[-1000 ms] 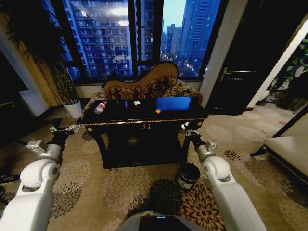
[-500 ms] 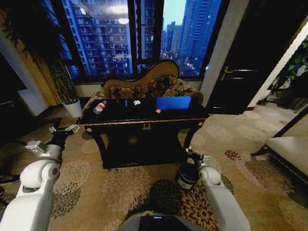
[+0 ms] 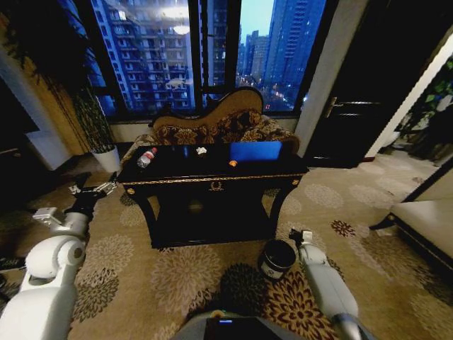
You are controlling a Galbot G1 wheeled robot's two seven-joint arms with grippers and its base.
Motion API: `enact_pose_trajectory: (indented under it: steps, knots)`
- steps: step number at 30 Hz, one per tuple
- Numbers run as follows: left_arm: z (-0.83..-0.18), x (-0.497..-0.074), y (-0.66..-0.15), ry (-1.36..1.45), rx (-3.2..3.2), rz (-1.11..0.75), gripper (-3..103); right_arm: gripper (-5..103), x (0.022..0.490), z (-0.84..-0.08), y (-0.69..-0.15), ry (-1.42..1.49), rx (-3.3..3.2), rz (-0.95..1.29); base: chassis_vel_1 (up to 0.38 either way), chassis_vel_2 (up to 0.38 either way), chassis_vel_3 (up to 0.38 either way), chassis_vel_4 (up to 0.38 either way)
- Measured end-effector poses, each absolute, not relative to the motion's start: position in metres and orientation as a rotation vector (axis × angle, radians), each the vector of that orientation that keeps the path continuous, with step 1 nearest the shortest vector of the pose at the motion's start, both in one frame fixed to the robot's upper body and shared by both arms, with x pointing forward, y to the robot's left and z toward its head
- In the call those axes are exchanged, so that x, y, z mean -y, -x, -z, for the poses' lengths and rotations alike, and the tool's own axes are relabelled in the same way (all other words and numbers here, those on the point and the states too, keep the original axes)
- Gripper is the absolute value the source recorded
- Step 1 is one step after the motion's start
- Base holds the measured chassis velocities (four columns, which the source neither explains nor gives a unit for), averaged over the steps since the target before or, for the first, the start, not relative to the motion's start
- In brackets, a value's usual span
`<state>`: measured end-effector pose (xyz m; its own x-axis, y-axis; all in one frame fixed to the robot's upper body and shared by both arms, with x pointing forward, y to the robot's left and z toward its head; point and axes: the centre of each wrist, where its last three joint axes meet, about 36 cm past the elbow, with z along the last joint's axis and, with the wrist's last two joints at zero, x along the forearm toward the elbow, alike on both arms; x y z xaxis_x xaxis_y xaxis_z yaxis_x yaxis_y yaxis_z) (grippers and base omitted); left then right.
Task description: Move to the front of the table and place the trash on the table into the trash bin.
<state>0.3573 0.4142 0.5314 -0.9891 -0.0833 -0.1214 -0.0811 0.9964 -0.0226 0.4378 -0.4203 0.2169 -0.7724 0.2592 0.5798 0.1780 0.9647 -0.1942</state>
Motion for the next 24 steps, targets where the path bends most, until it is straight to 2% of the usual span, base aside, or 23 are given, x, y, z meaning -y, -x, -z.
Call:
enact_pose_trajectory:
  steps: [1,4,5,7,8,10,11,14,15,18,19,21,22,24]
  knots:
    - [-0.531,-0.414,-0.357,0.125,-3.016,0.027,100,0,0.420,-0.217,-0.438,0.306,2.473,-0.169,0.000,0.000,0.000,0.000]
    - [-0.533,-0.413,-0.357,0.121,-3.013,0.025,100,11,0.413,-0.219,-0.434,0.295,2.485,-0.165,0.000,0.000,0.000,0.000]
    - [-0.533,-0.413,-0.357,0.121,-3.013,0.025,100,11,0.413,-0.219,-0.434,0.295,2.485,-0.165,0.000,0.000,0.000,0.000]
    - [-0.534,-0.413,-0.357,0.117,-3.011,0.023,100,21,0.406,-0.223,-0.436,0.283,2.503,-0.161,0.000,0.000,0.000,0.000]
    - [-0.534,-0.413,-0.357,0.117,-3.011,0.023,100,21,0.406,-0.223,-0.436,0.283,2.503,-0.161,0.000,0.000,0.000,0.000]
    - [-0.534,-0.413,-0.357,0.116,-3.010,0.022,100,32,0.402,-0.226,-0.439,0.278,2.514,-0.156,0.000,0.000,0.000,0.000]
    - [-0.534,-0.413,-0.357,0.116,-3.010,0.022,100,32,0.402,-0.226,-0.439,0.278,2.514,-0.156,0.000,0.000,0.000,0.000]
    - [-0.534,-0.413,-0.356,0.118,-3.011,0.022,100,48,0.398,-0.234,-0.443,0.271,2.531,-0.151,0.000,0.000,0.000,0.000]
    - [-0.534,-0.413,-0.356,0.118,-3.011,0.022,100,48,0.398,-0.234,-0.443,0.271,2.531,-0.151,0.000,0.000,0.000,0.000]
    - [-0.534,-0.414,-0.356,0.119,-3.011,0.024,100,65,0.398,-0.238,-0.445,0.271,2.538,-0.152,0.000,0.000,0.000,0.000]
    - [-0.534,-0.414,-0.356,0.119,-3.011,0.024,100,65,0.398,-0.238,-0.445,0.271,2.538,-0.152,0.000,0.000,0.000,0.000]
    - [-0.534,-0.414,-0.356,0.120,-3.012,0.026,100,76,0.399,-0.239,-0.444,0.272,2.539,-0.154,0.000,0.000,0.000,0.000]
    - [-0.534,-0.414,-0.356,0.120,-3.012,0.026,100,76,0.399,-0.239,-0.444,0.272,2.539,-0.154,0.000,0.000,0.000,0.000]
    - [-0.533,-0.414,-0.355,0.121,-3.012,0.029,100,86,0.398,-0.246,-0.444,0.269,2.563,-0.150,0.000,0.000,0.000,0.000]
